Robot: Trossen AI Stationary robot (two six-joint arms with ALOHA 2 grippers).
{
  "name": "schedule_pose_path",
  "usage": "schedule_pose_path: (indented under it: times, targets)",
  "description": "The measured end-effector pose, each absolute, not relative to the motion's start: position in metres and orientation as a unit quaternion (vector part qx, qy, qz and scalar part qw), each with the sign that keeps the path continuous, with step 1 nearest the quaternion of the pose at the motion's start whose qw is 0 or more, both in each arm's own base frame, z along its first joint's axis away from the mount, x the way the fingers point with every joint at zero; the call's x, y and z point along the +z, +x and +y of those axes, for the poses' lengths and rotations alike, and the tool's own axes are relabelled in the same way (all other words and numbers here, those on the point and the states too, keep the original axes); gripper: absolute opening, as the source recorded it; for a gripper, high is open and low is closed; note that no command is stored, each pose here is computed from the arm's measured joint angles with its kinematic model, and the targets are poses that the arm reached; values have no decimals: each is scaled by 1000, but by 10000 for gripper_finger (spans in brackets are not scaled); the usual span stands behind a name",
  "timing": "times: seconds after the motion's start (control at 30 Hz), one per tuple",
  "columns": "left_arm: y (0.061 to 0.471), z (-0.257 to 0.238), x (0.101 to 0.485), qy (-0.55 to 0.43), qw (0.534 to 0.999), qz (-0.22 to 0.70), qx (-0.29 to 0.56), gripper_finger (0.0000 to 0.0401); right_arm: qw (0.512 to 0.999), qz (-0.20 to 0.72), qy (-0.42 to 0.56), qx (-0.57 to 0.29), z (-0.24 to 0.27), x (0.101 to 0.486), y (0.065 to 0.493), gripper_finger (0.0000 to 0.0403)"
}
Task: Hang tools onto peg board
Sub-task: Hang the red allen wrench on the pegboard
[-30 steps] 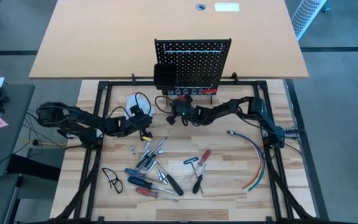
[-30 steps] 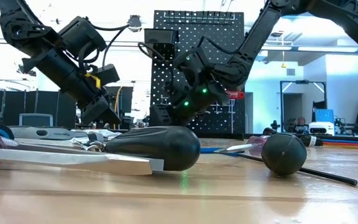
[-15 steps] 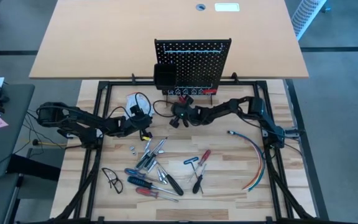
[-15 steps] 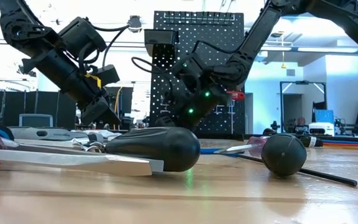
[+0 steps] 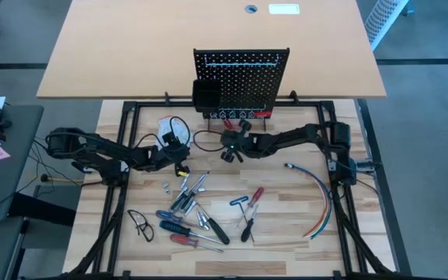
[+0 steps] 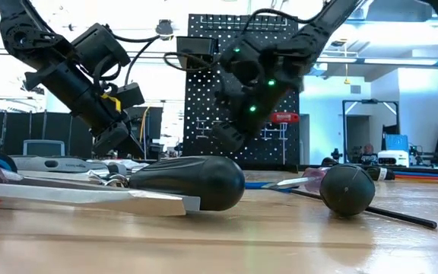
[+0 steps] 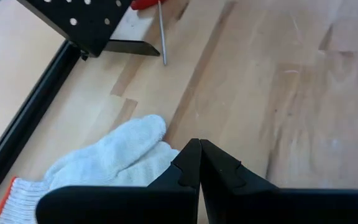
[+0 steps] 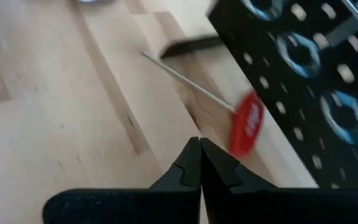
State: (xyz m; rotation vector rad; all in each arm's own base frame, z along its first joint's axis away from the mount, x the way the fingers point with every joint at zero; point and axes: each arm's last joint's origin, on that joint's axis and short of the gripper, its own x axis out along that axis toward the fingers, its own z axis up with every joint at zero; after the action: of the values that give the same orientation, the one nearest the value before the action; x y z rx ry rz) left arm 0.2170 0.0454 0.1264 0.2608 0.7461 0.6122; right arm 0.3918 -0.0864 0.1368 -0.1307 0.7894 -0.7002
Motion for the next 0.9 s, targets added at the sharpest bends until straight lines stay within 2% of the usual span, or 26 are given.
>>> schedule_pose_path:
  times: [0.1, 0.2, 0.37, 0.5, 0.6, 0.7, 0.9]
  targets:
    - [217, 42, 126, 127, 879, 358, 287, 0, 862, 361, -17, -354, -84, 132, 372, 11]
    - [218, 40, 126, 129, 881, 357, 283, 0, 869, 335, 22, -363, -84, 116, 356, 38]
    - [219, 40, 127, 129, 883, 353, 282, 0, 893, 265, 51, -360, -88, 94, 355, 119]
    - [219, 40, 128, 128, 884, 349, 283, 0, 897, 238, 57, -368, -96, 73, 362, 188]
    - [219, 40, 128, 128, 885, 347, 283, 0, 892, 219, 77, -389, -105, 63, 367, 222]
    - [219, 40, 128, 127, 884, 349, 282, 0, 881, 207, 105, -412, -108, 58, 367, 234]
    - [219, 40, 127, 128, 884, 350, 282, 0, 881, 222, 107, -404, -105, 54, 365, 227]
